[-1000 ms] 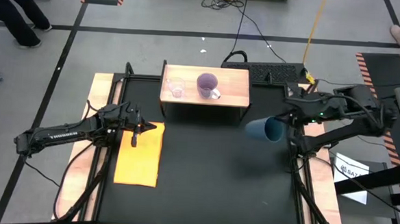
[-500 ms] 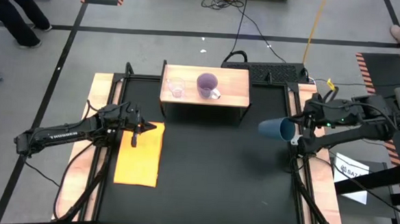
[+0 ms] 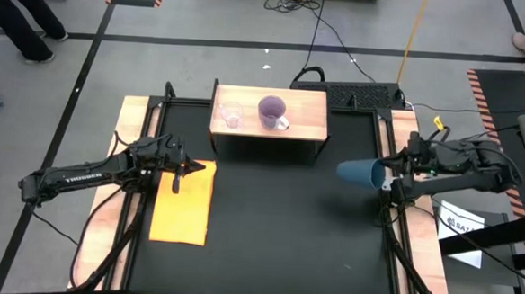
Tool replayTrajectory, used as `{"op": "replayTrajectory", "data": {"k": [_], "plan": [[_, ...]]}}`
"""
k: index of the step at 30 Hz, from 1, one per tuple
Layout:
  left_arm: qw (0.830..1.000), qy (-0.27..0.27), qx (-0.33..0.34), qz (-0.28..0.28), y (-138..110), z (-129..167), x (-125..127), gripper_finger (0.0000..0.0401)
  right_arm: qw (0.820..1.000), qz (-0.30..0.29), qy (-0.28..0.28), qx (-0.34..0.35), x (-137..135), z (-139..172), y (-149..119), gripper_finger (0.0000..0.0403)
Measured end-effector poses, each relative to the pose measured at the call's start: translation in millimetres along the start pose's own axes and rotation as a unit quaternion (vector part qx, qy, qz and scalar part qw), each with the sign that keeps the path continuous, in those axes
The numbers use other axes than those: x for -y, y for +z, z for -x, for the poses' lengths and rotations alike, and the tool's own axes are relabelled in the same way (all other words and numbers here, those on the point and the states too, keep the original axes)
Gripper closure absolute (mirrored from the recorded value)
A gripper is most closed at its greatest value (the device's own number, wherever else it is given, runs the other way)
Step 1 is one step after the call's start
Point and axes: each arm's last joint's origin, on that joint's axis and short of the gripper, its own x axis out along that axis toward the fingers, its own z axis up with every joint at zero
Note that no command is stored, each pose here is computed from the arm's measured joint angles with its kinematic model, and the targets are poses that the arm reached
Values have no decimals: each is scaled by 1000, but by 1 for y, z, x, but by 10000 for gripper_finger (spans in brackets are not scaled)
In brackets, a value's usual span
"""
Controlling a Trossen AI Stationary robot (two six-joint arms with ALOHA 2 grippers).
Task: Stack small to large cups/mugs on shelf
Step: Put the blue cup on the shelf
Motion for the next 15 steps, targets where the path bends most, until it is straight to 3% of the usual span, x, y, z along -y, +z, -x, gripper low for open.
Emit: {"op": "replayTrajectory", "data": {"k": [15], "plan": [[1000, 0, 0, 7, 0, 0, 0, 400, 998, -6, 36, 45, 1, -35, -37, 403]]}}
